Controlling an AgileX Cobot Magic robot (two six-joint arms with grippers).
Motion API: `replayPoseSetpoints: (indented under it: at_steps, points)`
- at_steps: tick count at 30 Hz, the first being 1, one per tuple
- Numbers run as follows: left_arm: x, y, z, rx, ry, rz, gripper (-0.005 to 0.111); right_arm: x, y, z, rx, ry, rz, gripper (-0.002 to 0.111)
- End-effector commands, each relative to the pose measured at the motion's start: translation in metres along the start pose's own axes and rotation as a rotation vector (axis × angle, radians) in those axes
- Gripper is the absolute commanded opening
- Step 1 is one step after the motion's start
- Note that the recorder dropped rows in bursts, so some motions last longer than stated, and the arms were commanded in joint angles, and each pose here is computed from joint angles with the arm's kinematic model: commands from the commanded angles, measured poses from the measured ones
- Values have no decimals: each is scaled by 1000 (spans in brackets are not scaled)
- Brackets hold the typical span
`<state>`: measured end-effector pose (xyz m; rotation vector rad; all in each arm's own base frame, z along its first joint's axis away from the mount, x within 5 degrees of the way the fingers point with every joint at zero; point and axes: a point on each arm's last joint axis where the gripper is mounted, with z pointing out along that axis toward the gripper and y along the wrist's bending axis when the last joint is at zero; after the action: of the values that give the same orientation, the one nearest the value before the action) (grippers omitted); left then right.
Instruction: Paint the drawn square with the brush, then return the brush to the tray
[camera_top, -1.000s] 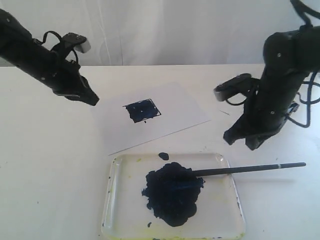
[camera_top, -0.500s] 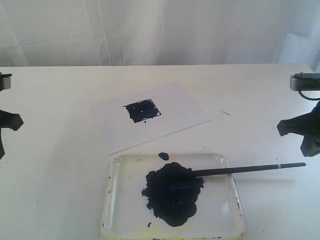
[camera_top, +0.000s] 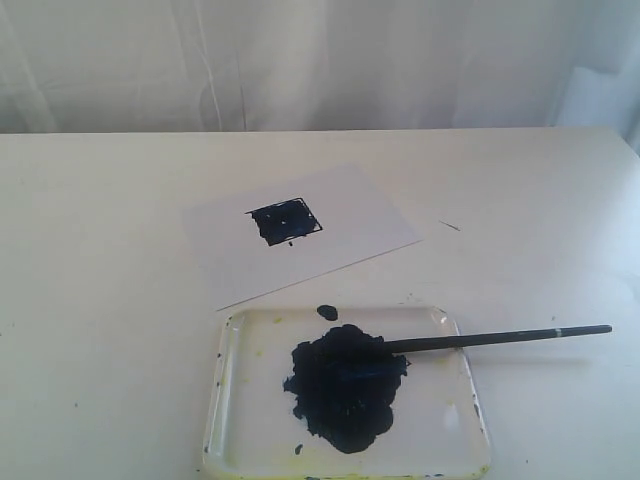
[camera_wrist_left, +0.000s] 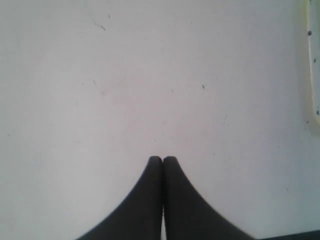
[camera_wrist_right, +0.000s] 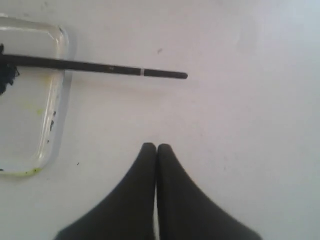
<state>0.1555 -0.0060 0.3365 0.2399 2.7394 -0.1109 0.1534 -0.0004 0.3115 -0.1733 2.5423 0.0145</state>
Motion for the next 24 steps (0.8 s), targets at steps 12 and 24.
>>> replayPoseSetpoints:
  at_steps: [12, 24]
  points:
    - [97, -30, -89, -74, -499, 84, 0, 71, 20, -102, 78, -528, -45, 0]
    - [156, -42, -113, -126, -746, 125, 0, 118, 29, -112, 104, -712, -44, 0]
